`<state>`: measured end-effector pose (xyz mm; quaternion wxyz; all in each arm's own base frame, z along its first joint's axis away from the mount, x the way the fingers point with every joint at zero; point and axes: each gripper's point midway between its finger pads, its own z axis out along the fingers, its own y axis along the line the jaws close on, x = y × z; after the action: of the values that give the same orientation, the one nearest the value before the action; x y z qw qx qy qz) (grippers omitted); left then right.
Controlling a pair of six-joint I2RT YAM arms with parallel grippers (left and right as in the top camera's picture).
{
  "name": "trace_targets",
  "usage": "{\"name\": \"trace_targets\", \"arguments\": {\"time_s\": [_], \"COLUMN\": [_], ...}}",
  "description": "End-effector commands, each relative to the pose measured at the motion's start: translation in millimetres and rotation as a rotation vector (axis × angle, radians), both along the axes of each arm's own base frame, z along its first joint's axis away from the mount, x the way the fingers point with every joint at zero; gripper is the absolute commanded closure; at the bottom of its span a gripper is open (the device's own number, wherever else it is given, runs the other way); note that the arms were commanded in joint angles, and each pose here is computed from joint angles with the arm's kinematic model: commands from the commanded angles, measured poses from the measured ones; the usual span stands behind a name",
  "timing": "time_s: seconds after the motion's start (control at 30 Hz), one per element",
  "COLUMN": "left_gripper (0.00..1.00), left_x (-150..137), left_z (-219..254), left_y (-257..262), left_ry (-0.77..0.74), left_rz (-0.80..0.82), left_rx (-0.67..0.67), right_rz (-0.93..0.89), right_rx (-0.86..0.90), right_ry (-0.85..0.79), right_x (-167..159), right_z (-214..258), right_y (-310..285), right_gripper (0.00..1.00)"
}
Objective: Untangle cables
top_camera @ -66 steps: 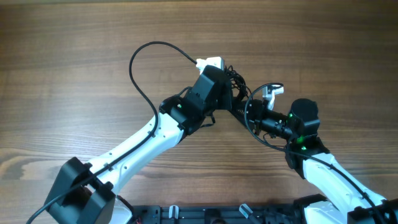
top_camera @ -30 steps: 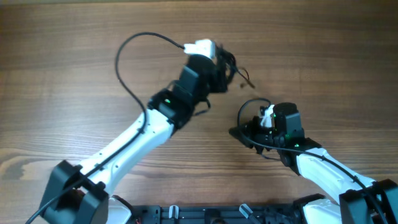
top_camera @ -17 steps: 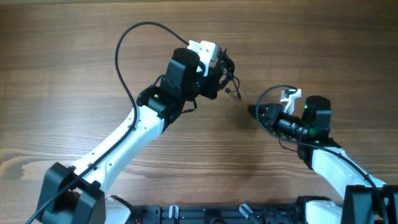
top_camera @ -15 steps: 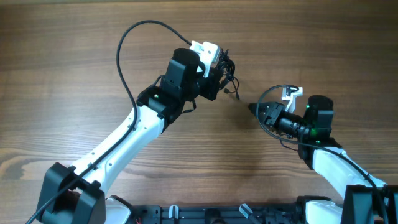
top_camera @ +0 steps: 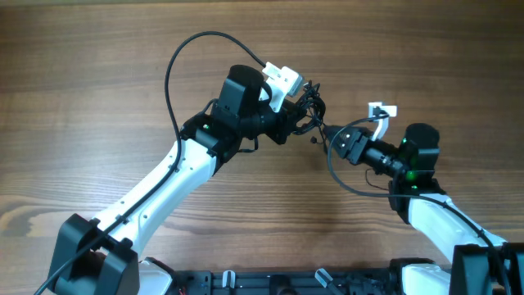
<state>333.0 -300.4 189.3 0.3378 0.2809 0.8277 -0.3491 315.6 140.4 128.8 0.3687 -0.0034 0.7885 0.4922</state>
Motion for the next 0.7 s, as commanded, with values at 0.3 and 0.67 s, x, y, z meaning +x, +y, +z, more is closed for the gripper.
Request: {"name": "trace_targets", "arguments": {"time_s": [0.3,0.67], "left_gripper": [0.96,0.96], "left_x": [12,-8], "left_z": [13,6], "left_y": [8,2], "left_ry": [-0.089,0.028], "left_rz": [0.05,-0.006], "left_rx": [0.036,0.003], "right_rz": [0.188,-0.018], "right_rx": [0.174,0.356], "right_ry": [0.03,-0.023], "right_x": [-25,9], "right_z": [30,86], "right_y": [11,-6], "right_gripper": [0.96,0.96]}}
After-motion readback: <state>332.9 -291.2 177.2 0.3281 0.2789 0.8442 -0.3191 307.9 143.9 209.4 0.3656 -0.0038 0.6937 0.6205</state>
